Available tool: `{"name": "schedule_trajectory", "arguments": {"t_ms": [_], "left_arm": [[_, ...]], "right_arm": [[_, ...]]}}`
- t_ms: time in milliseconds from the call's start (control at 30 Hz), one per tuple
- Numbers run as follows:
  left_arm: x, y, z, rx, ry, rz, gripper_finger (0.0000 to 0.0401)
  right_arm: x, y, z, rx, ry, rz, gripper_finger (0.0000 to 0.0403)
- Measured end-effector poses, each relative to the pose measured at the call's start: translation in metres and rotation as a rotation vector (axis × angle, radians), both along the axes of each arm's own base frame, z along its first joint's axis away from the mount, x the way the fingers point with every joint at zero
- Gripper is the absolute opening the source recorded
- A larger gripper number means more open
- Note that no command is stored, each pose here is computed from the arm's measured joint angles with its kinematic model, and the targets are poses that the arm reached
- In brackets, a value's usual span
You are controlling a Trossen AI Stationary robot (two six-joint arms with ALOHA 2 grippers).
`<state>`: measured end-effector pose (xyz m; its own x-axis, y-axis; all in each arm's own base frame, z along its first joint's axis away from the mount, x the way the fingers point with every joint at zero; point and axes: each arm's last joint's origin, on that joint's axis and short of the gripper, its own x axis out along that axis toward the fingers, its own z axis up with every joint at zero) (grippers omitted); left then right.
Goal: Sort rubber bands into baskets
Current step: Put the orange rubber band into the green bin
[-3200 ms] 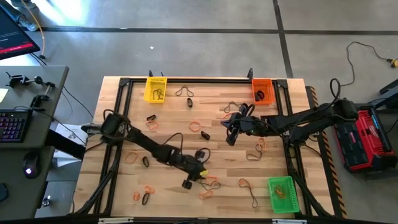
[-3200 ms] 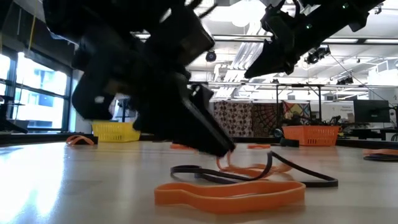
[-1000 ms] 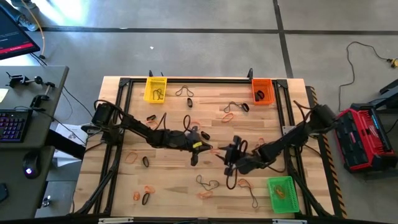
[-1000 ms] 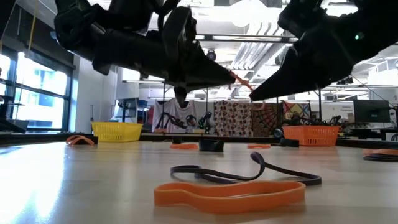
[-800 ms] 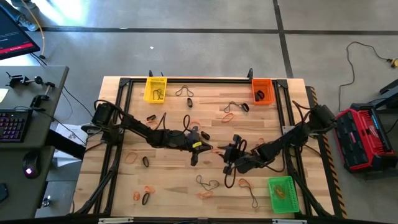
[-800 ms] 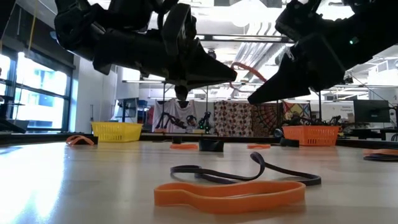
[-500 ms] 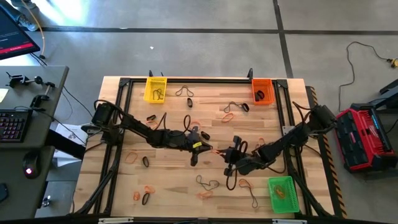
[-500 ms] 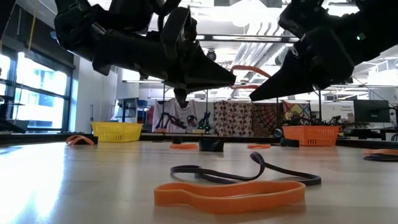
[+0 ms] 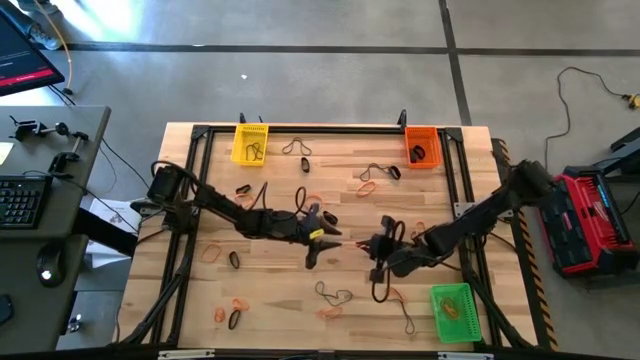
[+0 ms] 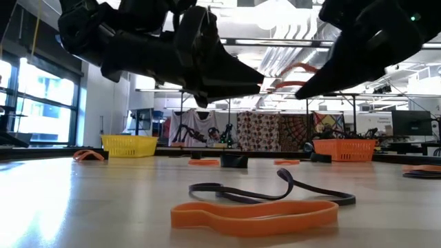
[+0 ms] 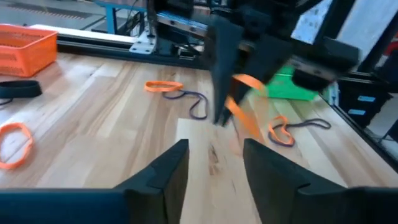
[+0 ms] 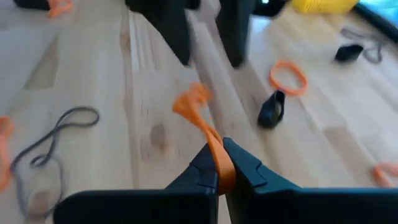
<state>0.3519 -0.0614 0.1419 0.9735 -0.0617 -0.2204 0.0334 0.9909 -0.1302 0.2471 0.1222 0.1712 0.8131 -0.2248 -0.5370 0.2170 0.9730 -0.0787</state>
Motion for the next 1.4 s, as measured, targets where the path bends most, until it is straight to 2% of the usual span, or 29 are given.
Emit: {"name": "schedule_trajectory", "arguments": {"t_ms": [100,233,333,500,667,800,900,1067,1200,1300,1400], "left_arm": [[-0.001,-0.004,0.0,0.006,0.002,-0.013,0.0158],[-0.002,-0.008,0.0,0.017,0.003,-0.025,0.0159],[-0.002,-0.008,0.0,0.041,0.002,-0.024,0.0159],[-0.001,-0.005,0.0,0.054,0.002,-0.017,0.0158],[-0.001,-0.005,0.0,0.052,0.002,-0.017,0.0158],[-0.002,-0.008,0.0,0.043,0.001,-0.022,0.0158],[-0.002,-0.008,0.0,0.035,0.001,-0.023,0.0158],[-0.001,-0.007,0.0,0.034,0.0,-0.019,0.0158],[-0.001,-0.007,0.0,0.032,-0.002,-0.019,0.0158],[-0.001,-0.007,0.0,0.031,-0.003,-0.019,0.0158],[-0.001,-0.007,0.0,0.032,-0.002,-0.02,0.0158]], "right_arm": [[-0.01,0.002,0.006,0.064,0.031,0.012,0.0001],[-0.027,0.011,0.012,0.15,0.098,0.09,0.0],[-0.041,0.015,0.015,0.265,0.182,0.106,0.0],[-0.065,0.024,0.014,0.491,0.37,0.08,0.0],[-0.085,0.041,0.013,0.661,0.518,0.08,0.0],[-0.099,0.055,0.013,0.813,0.62,0.019,0.0],[-0.11,0.066,0.018,0.881,0.687,-0.031,0.0],[-0.128,0.079,0.039,0.878,0.766,-0.117,0.0],[-0.141,0.08,0.056,0.807,0.811,-0.223,0.0],[-0.15,0.076,0.059,0.736,0.843,-0.28,0.0],[-0.157,0.076,0.054,0.695,0.859,-0.279,0.0]]}}
